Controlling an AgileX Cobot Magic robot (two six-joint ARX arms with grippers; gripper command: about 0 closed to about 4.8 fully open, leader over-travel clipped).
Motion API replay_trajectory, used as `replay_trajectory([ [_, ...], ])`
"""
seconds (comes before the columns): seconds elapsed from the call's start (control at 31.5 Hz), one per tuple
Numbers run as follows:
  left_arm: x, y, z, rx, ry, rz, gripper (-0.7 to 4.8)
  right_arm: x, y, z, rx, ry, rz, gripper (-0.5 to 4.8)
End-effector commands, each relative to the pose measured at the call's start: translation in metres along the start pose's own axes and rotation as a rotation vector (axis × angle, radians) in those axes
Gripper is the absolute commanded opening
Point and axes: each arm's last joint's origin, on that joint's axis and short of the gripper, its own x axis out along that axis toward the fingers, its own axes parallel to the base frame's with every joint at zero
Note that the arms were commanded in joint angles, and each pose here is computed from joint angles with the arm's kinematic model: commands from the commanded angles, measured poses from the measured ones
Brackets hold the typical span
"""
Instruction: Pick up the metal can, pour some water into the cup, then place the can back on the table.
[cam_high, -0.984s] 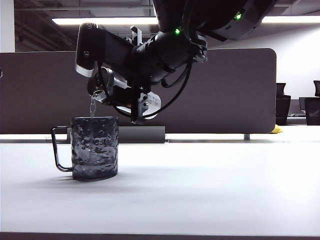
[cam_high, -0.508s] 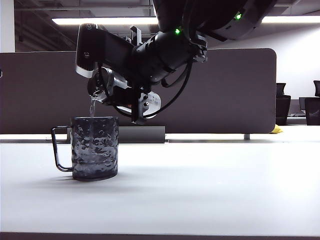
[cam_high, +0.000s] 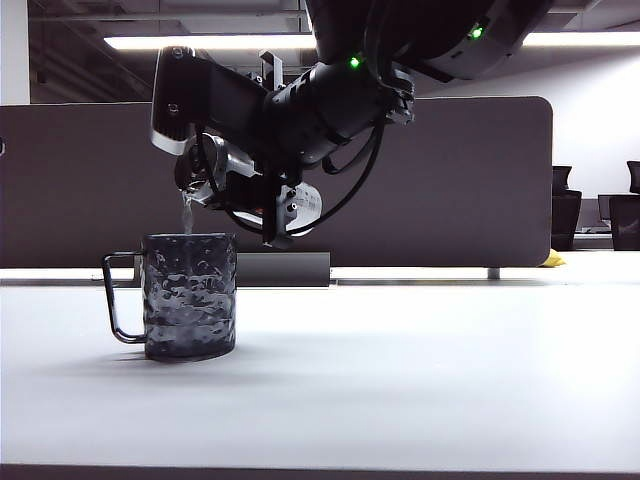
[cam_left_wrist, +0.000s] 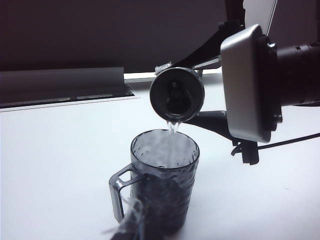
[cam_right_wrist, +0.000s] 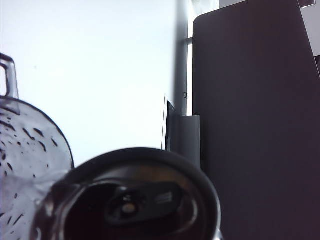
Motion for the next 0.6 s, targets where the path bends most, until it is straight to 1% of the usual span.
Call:
replay_trajectory([
  [0.03, 0.000, 0.000, 0.001, 0.003, -0.012, -0.002, -0.05, -0.002, -0.011, 0.004, 0.006, -0.012, -0.068, 2.42],
  [0.19, 0.000, 0.000, 0.001, 0.003, -0.012, -0.002, -0.05, -0.002, -0.012, 0.004, 0.051, 0.009, -0.082, 2.42],
  [0.48, 0.000, 0.000, 0.001, 0.003, -0.012, -0.002, -0.05, -0.004, -0.016, 0.004, 0.228, 0.011, -0.110, 2.42],
  [0.6, 0.000, 0.000, 0.001, 0.003, -0.012, -0.002, -0.05, -0.007, -0.022, 0.006, 0.333, 0.002, -0.128, 2.42],
])
